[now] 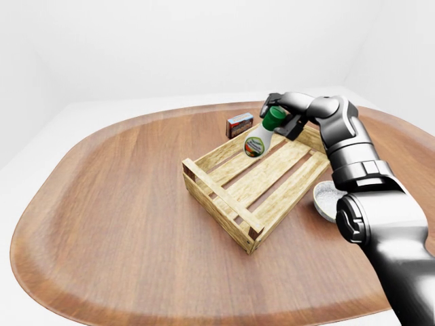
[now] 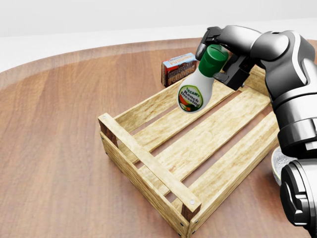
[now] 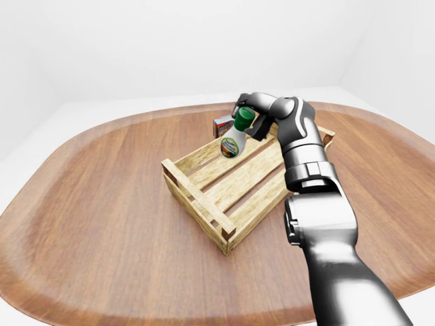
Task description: Pick up the salad dressing and put it in the tray.
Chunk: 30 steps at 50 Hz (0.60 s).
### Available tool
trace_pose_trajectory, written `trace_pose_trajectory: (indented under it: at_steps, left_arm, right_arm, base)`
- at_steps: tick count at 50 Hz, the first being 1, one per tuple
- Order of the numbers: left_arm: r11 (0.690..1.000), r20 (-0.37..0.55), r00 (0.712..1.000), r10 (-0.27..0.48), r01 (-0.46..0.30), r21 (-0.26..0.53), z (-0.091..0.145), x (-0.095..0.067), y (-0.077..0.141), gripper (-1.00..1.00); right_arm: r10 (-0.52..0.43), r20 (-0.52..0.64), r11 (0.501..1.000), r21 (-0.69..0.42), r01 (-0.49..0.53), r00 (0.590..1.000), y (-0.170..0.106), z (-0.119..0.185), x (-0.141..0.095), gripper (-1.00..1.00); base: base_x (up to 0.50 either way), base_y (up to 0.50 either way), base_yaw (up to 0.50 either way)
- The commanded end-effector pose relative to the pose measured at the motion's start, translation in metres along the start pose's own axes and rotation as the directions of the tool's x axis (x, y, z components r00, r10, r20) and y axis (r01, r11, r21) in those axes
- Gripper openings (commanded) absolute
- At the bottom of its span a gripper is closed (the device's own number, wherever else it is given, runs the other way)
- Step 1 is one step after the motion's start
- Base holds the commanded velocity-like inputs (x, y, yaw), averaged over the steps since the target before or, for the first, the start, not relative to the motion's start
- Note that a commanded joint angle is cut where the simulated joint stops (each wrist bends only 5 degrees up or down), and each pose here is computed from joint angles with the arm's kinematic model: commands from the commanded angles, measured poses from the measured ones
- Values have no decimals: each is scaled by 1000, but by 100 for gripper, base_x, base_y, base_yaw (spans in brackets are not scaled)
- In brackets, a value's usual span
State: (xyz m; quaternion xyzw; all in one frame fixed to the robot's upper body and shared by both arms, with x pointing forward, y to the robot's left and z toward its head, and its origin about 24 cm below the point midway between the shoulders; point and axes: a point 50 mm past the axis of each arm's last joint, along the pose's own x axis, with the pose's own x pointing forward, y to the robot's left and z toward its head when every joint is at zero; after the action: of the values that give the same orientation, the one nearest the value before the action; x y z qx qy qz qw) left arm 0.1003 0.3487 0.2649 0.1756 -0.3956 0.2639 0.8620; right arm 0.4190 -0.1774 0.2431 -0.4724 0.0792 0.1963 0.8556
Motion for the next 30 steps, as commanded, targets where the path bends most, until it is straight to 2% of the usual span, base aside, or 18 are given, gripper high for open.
trace_pose_trajectory:
  at_steps: [1,10,15,30]
  left_arm:
    - [1000,4,1000,-1,1,2,1,0,0,100]
    - [1000,-7,1000,-2,2,1,-1,-1,0,100]
    - [1000,-12,1000,-5,5,1,-3,-1,-1,100]
    - [1000,-29,1000,-1,1,-2,-6,-2,1,100]
  right_arm:
    - [71,-111,990,128,-57,991,7,-41,0,-100]
    - [117,-188,981,176,-84,975,24,-65,3,-100]
    - [41,-216,985,171,-3,976,29,-67,7,-100]
    - [-25,-208,984,168,60,978,33,-55,16,-100]
  base:
    - [0,0,0]
    - [0,0,0]
    - [0,0,0]
    - [0,0,0]
